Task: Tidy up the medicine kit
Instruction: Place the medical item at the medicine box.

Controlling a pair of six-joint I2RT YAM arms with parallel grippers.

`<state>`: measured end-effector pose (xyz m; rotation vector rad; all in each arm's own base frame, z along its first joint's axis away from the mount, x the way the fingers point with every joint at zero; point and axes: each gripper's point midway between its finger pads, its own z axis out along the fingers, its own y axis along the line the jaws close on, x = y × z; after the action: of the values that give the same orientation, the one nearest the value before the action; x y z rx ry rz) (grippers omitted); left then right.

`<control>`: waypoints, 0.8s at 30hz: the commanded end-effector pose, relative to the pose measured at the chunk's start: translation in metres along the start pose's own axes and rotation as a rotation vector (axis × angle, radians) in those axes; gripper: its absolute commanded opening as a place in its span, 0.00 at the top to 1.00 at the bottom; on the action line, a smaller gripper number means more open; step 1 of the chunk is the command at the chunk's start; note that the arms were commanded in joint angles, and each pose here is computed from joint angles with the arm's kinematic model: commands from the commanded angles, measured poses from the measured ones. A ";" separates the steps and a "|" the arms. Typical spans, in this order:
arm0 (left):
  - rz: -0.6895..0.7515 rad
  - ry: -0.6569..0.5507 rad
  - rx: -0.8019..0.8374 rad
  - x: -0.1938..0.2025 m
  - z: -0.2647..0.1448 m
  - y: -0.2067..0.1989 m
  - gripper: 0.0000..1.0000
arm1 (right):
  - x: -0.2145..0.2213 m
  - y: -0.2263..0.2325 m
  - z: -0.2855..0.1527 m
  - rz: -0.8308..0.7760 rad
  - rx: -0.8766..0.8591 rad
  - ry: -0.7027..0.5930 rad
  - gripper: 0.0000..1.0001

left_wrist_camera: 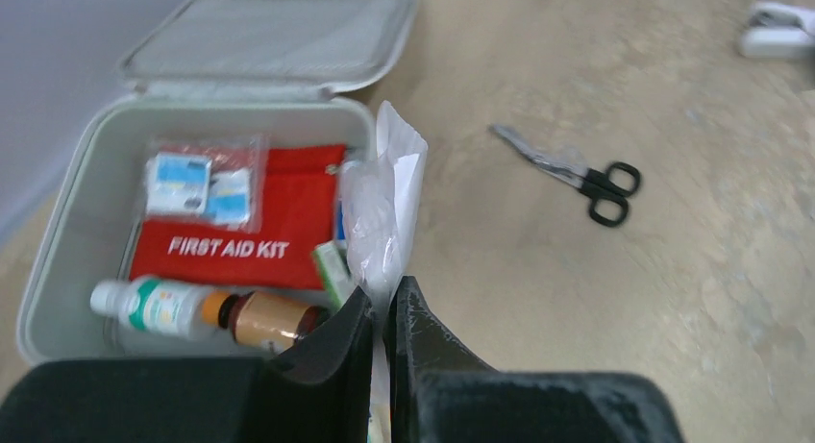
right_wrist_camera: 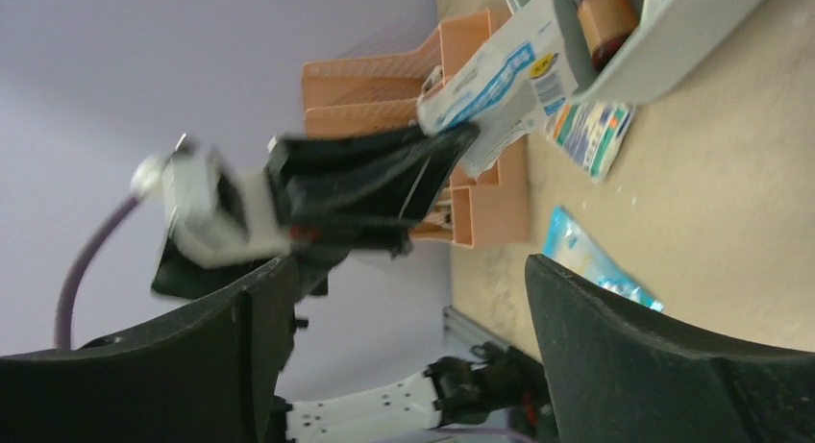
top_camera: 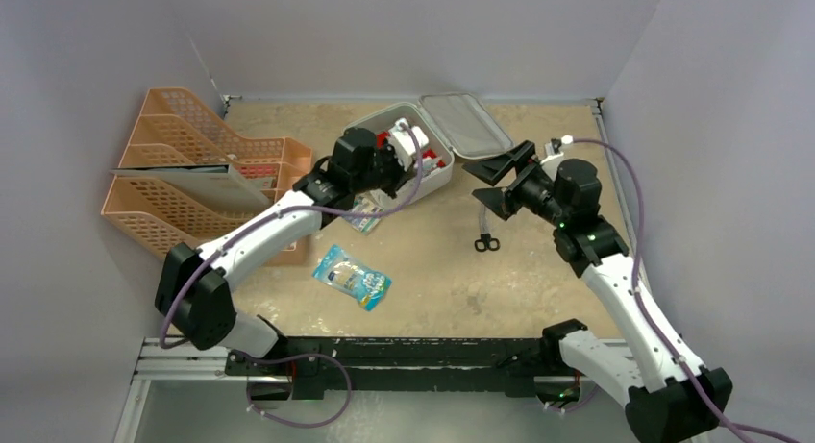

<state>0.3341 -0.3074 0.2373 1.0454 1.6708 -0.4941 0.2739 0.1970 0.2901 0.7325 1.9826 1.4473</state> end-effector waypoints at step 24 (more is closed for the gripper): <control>-1.094 -0.042 -0.582 0.049 0.097 0.194 1.00 | -0.017 0.005 -0.053 -0.479 0.106 -0.180 0.01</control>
<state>0.5255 -0.2622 0.1839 -0.1919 2.1026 -0.5746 0.2485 0.1577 0.2871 0.4391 2.0055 1.0142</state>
